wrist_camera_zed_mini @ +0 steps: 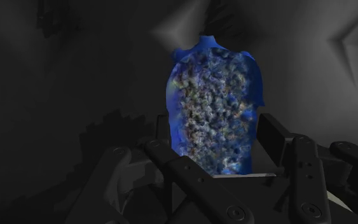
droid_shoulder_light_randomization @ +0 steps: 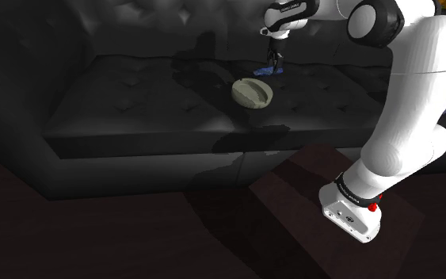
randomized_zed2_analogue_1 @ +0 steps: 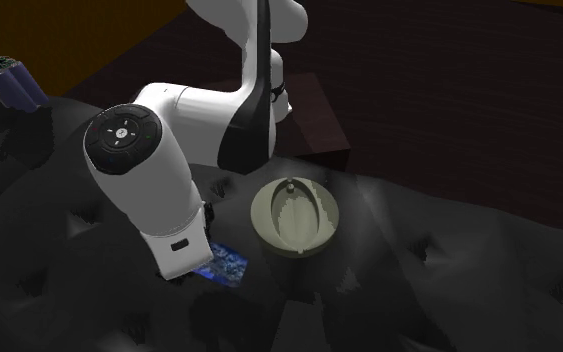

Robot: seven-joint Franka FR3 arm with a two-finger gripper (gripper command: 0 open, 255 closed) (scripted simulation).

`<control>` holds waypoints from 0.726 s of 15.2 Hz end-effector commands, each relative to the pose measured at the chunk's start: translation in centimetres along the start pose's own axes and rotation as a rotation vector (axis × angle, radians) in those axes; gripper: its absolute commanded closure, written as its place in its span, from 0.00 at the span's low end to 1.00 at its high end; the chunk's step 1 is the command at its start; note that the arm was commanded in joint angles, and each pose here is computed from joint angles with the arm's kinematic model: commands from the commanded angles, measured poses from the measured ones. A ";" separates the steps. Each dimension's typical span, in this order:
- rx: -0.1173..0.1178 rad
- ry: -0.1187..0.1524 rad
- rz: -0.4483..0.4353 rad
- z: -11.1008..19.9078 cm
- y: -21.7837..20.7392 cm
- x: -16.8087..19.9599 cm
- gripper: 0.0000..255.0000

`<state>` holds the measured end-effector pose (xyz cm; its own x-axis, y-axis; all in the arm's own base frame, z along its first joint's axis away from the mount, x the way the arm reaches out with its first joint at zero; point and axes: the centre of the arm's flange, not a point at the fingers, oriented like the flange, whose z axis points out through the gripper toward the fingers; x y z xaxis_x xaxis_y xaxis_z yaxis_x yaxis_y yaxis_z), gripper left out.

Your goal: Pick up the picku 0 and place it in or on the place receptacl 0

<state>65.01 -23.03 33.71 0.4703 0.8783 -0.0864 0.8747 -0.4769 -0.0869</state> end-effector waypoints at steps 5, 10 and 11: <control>0.000 0.000 0.000 -3.2 -0.2 -0.3 1.00; 0.000 0.000 0.000 -5.8 -0.5 -0.5 1.00; 0.000 0.000 0.000 -6.3 -0.5 -0.6 1.00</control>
<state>64.94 -23.11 39.56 0.4704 0.8782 -0.0864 0.8746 -0.4770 -0.0869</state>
